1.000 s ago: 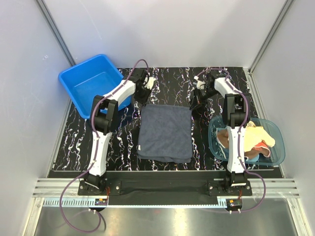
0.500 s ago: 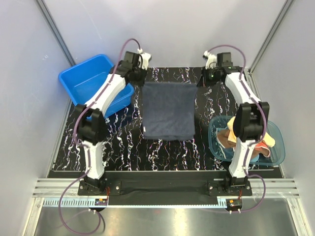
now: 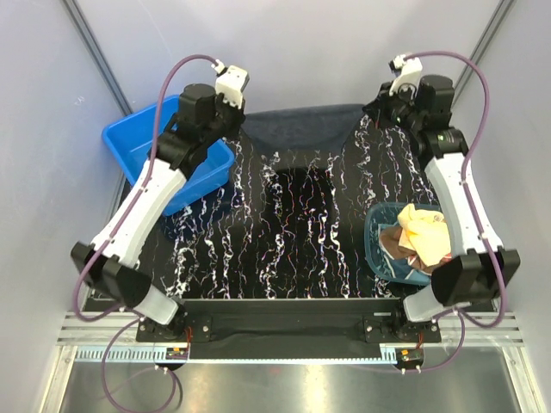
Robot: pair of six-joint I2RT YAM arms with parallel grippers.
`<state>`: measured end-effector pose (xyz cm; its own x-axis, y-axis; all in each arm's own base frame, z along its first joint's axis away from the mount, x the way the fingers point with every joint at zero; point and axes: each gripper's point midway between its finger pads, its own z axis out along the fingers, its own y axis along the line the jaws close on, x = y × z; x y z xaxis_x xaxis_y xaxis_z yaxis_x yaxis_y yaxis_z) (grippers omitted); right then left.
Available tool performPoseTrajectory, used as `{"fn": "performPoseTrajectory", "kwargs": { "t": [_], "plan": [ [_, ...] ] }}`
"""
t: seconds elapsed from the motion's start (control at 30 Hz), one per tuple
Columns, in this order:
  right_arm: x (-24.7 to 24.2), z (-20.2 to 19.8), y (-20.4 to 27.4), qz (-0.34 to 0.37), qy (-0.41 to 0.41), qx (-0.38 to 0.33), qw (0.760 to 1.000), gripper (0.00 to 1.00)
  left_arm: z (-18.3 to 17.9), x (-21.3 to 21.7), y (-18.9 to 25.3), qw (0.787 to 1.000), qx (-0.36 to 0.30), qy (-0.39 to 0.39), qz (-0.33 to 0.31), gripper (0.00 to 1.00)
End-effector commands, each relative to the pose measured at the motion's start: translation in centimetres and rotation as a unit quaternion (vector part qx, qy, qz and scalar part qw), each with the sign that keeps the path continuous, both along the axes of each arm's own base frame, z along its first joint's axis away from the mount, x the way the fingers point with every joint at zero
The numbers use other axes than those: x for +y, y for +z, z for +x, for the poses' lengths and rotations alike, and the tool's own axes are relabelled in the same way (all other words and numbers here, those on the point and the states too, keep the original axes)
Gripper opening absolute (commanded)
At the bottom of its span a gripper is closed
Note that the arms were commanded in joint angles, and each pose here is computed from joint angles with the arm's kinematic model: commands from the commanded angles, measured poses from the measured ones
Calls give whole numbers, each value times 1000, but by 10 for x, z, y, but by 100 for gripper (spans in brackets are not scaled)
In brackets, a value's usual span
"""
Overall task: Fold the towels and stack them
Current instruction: Fold the towel
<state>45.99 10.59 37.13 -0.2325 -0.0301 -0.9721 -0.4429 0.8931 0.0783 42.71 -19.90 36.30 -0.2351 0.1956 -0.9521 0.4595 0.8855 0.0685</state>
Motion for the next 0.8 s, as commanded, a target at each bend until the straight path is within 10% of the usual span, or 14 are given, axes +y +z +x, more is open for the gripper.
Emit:
{"fn": "performPoseTrajectory", "kwargs": {
  "t": [0.0,0.37,0.77],
  "plan": [
    [-6,-26,23,2,-22,-36,999,0,-17,13,40,998,-59,22,1,0],
    [0,-149,41,70,-11,-30,997,0,-122,4,30,999,18,-44,-12,0],
    [20,-42,-117,62,-6,99,993,0,-13,-18,-139,984,164,-24,59,0]
  ]
}}
